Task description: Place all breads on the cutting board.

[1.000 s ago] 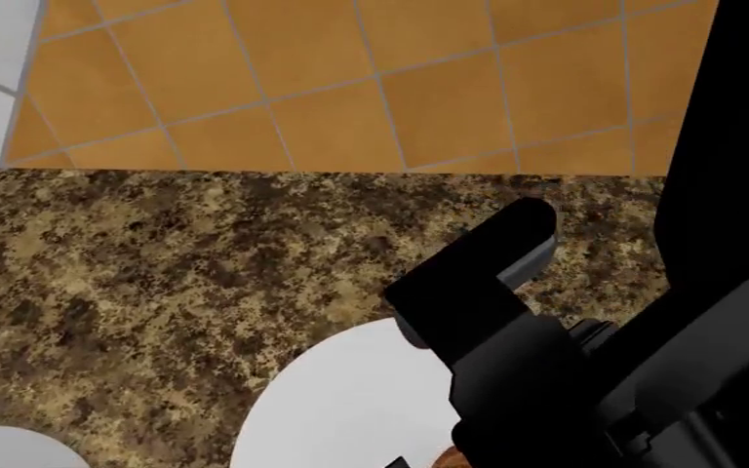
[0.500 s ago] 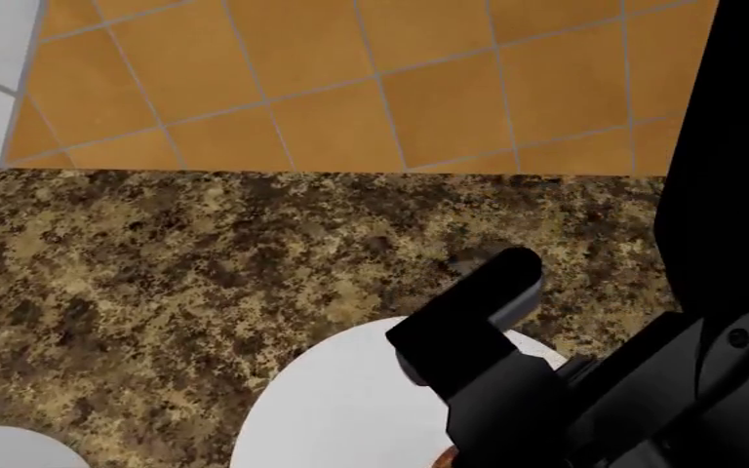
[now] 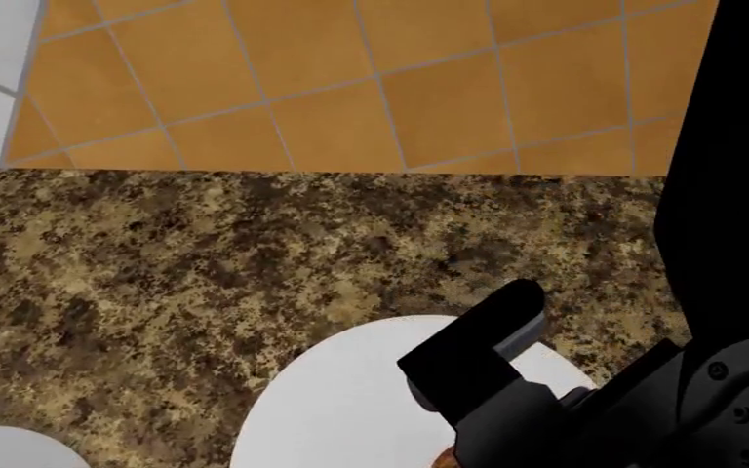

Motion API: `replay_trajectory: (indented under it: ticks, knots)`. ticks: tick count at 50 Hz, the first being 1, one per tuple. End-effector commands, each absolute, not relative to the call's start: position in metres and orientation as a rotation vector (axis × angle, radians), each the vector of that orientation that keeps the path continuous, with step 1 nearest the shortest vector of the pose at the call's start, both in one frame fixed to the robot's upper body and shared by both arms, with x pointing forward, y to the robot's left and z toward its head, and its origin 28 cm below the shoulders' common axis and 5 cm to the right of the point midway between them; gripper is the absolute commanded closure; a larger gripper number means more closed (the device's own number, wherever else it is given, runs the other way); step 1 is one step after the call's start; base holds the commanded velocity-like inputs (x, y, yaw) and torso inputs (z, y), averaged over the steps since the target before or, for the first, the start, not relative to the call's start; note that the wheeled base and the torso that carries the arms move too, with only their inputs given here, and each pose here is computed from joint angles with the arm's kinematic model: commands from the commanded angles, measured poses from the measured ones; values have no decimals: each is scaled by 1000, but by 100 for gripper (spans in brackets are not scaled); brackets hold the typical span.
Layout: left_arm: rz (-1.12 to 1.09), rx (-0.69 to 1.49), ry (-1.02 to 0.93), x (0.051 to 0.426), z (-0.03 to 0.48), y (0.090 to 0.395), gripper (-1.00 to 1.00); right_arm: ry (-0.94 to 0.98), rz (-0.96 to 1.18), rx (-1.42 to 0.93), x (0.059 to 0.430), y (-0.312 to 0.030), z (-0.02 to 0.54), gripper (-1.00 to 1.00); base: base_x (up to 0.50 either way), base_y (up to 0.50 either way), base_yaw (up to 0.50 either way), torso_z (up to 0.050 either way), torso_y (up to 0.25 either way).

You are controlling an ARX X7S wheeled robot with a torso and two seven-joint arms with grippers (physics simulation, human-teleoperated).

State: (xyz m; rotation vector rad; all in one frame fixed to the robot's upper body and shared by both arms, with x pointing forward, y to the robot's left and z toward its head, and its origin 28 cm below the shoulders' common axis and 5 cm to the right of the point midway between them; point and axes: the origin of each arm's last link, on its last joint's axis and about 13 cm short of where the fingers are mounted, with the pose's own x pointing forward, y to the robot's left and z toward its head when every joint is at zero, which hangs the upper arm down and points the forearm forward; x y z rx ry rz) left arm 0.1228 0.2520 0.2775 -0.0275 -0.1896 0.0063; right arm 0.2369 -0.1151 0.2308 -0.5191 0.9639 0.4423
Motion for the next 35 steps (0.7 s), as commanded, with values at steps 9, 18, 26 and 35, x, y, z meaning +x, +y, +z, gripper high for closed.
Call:
replay_trajectory:
  ticks: [9,18,26,35]
  knots:
    - [9,-26,-190,122,277,252,-100,877,487,-506,210,-116,282,100,0,0,0,0,0]
    - [19,-13,-192,122,281,252,-100,715,438,-457,183,-128,327,100,0,0,0,0,0]
    - [55,30,-163,123,289,254,-100,622,397,-402,160,-140,346,100,0,0,0,0,0]
    - [45,210,-77,115,325,260,-100,601,383,-396,150,-146,349,100,0,0,0,0,0]
